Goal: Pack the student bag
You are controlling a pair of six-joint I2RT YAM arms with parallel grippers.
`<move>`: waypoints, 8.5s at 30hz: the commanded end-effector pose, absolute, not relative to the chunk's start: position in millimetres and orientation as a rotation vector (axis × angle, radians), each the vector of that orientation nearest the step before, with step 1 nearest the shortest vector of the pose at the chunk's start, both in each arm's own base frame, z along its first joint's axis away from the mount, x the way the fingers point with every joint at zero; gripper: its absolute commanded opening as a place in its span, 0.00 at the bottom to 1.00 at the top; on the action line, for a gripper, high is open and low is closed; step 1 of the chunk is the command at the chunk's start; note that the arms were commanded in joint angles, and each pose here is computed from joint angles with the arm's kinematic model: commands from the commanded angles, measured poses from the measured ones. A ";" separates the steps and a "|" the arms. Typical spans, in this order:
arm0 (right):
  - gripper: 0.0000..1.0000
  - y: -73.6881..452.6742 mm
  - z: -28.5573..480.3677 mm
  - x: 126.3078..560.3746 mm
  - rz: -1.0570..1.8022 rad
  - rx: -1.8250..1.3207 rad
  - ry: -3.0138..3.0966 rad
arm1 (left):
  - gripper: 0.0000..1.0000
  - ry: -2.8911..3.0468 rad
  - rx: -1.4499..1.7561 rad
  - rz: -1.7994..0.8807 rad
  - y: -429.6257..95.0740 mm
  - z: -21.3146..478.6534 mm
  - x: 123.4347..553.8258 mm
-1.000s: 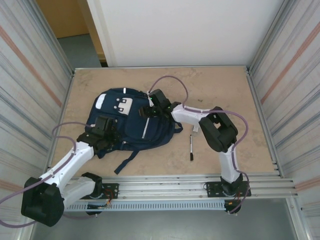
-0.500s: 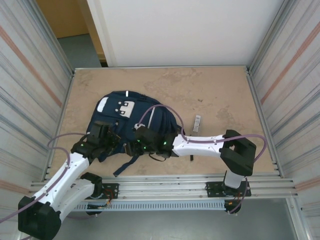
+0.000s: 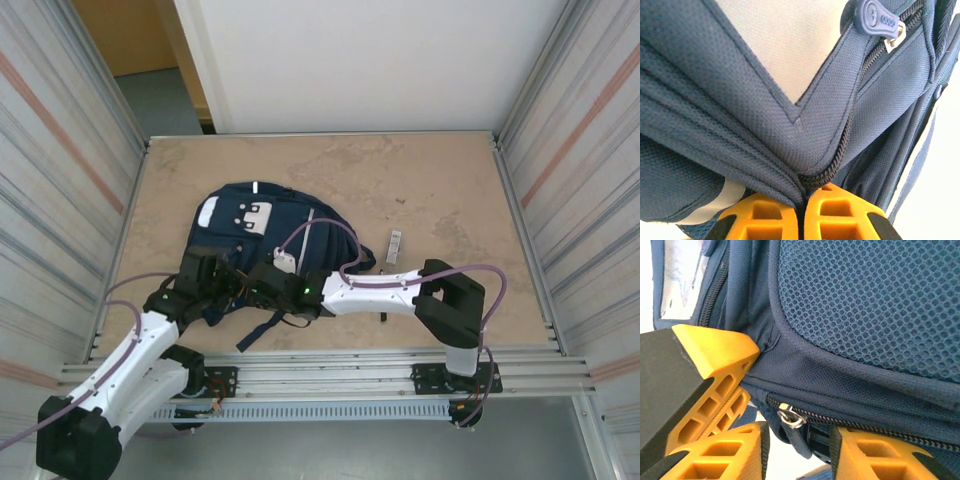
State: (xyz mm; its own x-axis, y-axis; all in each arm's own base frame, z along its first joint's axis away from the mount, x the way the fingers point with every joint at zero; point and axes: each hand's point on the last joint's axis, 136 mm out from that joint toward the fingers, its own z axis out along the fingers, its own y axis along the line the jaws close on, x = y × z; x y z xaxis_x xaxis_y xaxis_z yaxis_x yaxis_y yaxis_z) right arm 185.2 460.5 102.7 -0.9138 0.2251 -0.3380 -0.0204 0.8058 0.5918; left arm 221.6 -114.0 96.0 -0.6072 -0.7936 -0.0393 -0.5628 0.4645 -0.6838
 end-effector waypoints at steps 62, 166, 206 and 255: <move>0.54 352.7 79.8 170.3 0.455 -0.808 2.696 | 0.00 2.432 -1.165 -0.987 -106.8 71.4 205.4; 0.05 292.4 127.6 275.7 0.698 -0.654 2.514 | 0.00 2.654 -0.691 -0.762 -101.2 123.2 281.8; 0.00 456.1 172.7 187.6 0.993 -1.023 2.356 | 0.61 2.619 -1.013 -0.782 -115.1 116.6 246.4; 0.47 306.3 123.2 318.7 0.992 -0.653 2.508 | 0.00 2.820 -0.662 -0.629 -101.3 129.4 212.3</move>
State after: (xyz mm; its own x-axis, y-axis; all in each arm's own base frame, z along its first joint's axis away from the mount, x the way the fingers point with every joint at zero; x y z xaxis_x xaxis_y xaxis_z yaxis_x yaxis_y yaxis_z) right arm 348.2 279.6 101.9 -0.8758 -0.1575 -0.4564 -0.3921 0.7836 0.4820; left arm 223.3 -94.3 113.5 -0.8580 -0.5048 -0.0951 -0.4294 0.8066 -0.4063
